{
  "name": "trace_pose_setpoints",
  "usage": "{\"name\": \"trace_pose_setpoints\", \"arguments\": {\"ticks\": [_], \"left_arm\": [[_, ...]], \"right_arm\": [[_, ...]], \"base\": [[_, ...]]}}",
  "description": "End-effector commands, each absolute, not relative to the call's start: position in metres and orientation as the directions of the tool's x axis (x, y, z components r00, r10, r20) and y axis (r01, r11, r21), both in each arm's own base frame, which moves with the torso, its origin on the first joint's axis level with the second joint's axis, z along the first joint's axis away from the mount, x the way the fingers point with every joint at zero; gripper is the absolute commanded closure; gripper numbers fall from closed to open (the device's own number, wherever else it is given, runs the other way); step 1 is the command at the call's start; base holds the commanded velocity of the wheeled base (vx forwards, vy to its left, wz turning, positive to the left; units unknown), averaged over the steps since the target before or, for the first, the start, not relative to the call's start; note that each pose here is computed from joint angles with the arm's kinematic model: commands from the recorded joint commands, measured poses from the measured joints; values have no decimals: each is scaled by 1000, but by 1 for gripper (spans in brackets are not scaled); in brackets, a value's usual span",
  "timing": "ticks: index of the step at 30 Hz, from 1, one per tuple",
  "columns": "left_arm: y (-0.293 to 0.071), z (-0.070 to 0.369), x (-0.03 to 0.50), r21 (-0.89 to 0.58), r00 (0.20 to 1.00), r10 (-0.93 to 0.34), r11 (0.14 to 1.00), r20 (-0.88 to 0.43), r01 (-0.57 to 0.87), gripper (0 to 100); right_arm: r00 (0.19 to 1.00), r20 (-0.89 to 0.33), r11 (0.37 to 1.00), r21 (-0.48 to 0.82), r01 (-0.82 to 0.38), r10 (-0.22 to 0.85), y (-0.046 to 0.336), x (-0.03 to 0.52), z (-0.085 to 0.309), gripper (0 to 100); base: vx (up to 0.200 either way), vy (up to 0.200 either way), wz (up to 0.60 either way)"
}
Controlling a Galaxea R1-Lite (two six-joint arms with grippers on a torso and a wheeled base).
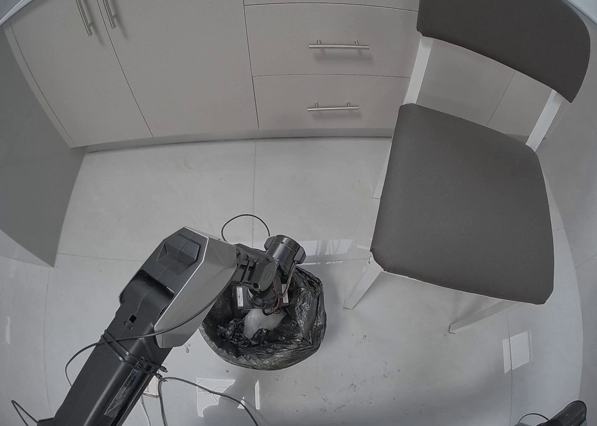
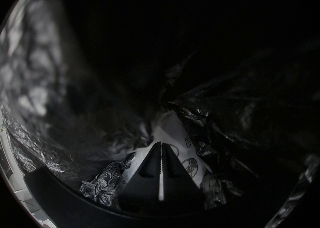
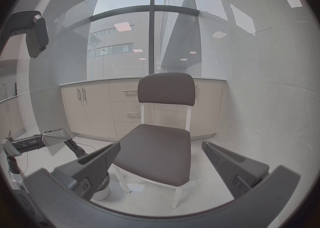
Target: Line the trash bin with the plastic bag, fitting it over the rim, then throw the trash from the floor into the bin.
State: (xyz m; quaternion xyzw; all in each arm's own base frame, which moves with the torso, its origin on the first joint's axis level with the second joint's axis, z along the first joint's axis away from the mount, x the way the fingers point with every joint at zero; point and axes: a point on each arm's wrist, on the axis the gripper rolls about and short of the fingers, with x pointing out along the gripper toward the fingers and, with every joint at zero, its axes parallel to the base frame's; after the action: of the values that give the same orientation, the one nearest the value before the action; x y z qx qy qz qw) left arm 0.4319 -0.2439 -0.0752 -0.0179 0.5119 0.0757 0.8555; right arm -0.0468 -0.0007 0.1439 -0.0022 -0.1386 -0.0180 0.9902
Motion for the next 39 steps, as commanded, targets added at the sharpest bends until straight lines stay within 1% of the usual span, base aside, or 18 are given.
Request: {"name": "trace_pose_setpoints", "arguments": {"ticks": [1, 9, 15, 16, 20, 23, 25, 26, 30, 32, 33, 39], "left_arm": [[-243, -87, 430, 61, 447, 122, 987, -886, -148, 100], [-241, -98, 429, 79, 428, 136, 986, -894, -147, 100], [-243, -79, 428, 75, 434, 131, 987, -891, -143, 100], [-245, -57, 424, 81, 425, 133, 987, -895, -138, 100], [-246, -18, 407, 134, 362, 166, 985, -917, -112, 100], [-246, 12, 396, 151, 338, 178, 983, -924, -105, 100], [-246, 32, 390, 138, 346, 171, 983, -922, -118, 100], [-246, 32, 390, 138, 346, 171, 983, -922, -118, 100], [-242, 84, 370, 127, 346, 168, 982, -923, -138, 100], [-240, 91, 367, 121, 348, 165, 982, -923, -145, 100], [-237, 114, 358, 110, 359, 157, 983, -920, -147, 100], [-219, 174, 331, 84, 389, 136, 985, -911, -149, 100]], "right_arm": [[957, 289, 999, 1, 36, -35, -1, -49, 143, 0], [957, 289, 999, 2, 38, -37, -1, -49, 143, 0], [957, 289, 1000, -1, 19, -18, 0, -49, 143, 0], [957, 289, 1000, -2, 17, -15, 0, -49, 143, 0], [959, 283, 1000, -2, 17, -15, 0, -49, 142, 0], [958, 287, 1000, -2, 15, -14, 0, -49, 143, 0], [958, 287, 1000, -2, 15, -14, 0, -49, 143, 0], [958, 287, 1000, -2, 15, -14, 0, -49, 143, 0], [958, 286, 1000, -1, 16, -15, 0, -49, 142, 0], [958, 286, 1000, -1, 15, -14, 0, -49, 142, 0], [958, 286, 1000, 1, 14, -14, 0, -49, 142, 0], [958, 286, 1000, 7, 15, -17, 0, -49, 142, 0]], "base": [[0, 0, 0], [0, 0, 0], [0, 0, 0], [0, 0, 0], [0, 0, 0], [0, 0, 0], [0, 0, 0], [0, 0, 0], [0, 0, 0], [0, 0, 0], [0, 0, 0], [0, 0, 0]]}}
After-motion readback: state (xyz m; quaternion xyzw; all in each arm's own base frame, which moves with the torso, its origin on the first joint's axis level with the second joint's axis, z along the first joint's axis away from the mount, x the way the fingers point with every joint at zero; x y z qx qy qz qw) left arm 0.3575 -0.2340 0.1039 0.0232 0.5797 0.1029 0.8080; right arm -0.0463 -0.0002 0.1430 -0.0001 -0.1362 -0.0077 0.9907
